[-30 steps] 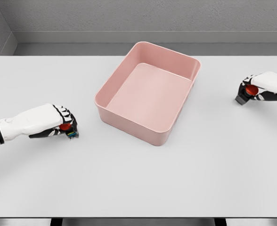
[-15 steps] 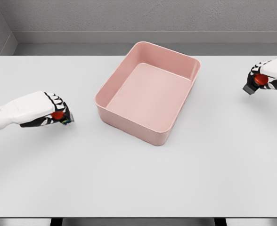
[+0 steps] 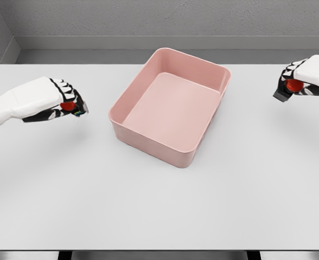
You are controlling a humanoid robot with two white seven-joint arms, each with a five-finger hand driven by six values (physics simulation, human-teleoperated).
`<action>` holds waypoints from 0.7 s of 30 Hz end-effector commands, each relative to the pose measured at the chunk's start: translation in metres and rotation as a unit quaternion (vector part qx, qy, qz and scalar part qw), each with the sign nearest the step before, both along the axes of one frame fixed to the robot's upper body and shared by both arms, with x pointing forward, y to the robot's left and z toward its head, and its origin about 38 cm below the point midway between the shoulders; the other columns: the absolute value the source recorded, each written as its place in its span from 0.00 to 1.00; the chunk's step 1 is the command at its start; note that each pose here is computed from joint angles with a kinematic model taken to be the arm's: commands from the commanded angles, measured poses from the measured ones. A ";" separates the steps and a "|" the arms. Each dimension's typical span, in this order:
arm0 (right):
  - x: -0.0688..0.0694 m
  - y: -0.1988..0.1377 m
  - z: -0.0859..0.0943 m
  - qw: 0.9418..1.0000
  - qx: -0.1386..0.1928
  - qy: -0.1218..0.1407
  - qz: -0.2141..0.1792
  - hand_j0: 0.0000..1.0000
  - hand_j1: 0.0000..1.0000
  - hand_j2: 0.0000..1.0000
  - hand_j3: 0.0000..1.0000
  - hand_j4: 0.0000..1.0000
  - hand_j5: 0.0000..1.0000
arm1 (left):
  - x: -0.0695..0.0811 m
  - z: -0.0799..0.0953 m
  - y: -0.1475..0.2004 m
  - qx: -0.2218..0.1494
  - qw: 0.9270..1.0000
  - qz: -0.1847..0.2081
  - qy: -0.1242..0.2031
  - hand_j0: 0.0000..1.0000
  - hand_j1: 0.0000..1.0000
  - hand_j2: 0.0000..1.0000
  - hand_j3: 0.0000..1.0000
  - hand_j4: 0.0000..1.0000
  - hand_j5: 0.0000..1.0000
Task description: Put the industrial switch in the basket with both arms
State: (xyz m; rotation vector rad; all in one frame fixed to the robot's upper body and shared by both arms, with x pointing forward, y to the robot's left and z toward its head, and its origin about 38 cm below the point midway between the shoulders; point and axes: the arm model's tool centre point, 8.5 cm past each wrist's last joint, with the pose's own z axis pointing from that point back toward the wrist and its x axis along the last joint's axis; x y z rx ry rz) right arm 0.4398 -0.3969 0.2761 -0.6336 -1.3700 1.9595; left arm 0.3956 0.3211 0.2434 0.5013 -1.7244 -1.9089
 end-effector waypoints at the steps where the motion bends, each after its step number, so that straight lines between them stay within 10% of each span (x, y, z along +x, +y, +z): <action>1: -0.003 0.007 0.005 1.000 0.000 -0.004 0.012 0.45 0.45 0.45 0.45 0.45 0.45 | 0.001 -0.004 -0.008 -0.014 1.000 -0.006 0.003 0.50 0.50 0.50 0.50 0.50 0.50; 21: -0.014 0.037 0.029 0.997 -0.005 -0.035 0.062 0.45 0.45 0.45 0.45 0.45 0.45 | 0.018 0.009 -0.083 -0.059 0.995 -0.075 -0.017 0.51 0.51 0.51 0.51 0.51 0.51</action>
